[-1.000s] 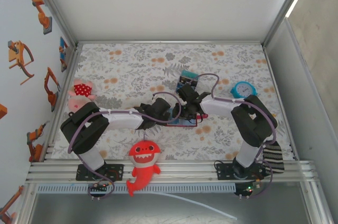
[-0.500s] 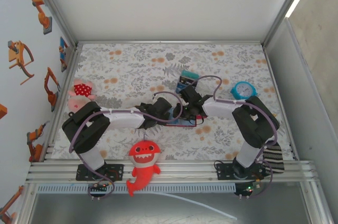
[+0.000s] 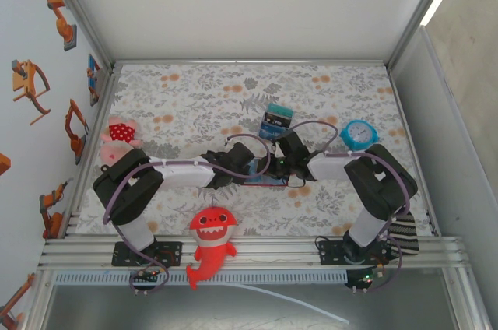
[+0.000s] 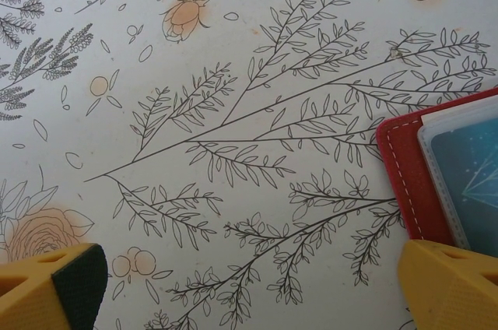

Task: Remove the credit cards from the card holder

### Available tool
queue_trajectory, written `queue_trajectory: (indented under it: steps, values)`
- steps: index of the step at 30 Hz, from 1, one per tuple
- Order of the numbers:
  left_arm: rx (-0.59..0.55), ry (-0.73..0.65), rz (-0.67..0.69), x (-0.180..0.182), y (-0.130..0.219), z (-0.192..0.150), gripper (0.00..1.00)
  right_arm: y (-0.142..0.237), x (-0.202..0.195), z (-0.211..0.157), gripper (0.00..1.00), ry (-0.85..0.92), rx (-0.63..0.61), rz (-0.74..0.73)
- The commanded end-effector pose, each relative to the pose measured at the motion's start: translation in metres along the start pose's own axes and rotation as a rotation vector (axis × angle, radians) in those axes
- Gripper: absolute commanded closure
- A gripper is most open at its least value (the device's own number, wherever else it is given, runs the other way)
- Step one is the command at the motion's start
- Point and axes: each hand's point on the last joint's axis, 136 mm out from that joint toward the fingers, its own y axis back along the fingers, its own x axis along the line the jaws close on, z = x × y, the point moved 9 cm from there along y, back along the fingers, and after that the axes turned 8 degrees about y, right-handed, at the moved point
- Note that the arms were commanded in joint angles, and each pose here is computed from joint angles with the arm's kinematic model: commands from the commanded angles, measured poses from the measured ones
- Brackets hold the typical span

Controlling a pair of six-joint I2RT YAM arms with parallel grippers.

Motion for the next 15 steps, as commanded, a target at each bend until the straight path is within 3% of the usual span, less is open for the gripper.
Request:
queue_trajectory:
  steps: [1, 15]
  values:
    - [0.069, -0.038, 0.025, -0.0016, -0.0083, -0.0139, 0.03, 0.0040, 0.0146, 0.0013, 0.83, 0.022, -0.016, 0.120]
    - [0.085, -0.048, 0.044, -0.0019, -0.0099, -0.0143, 0.03, 0.0109, 0.0049, 0.0006, 0.92, 0.002, -0.045, 0.117]
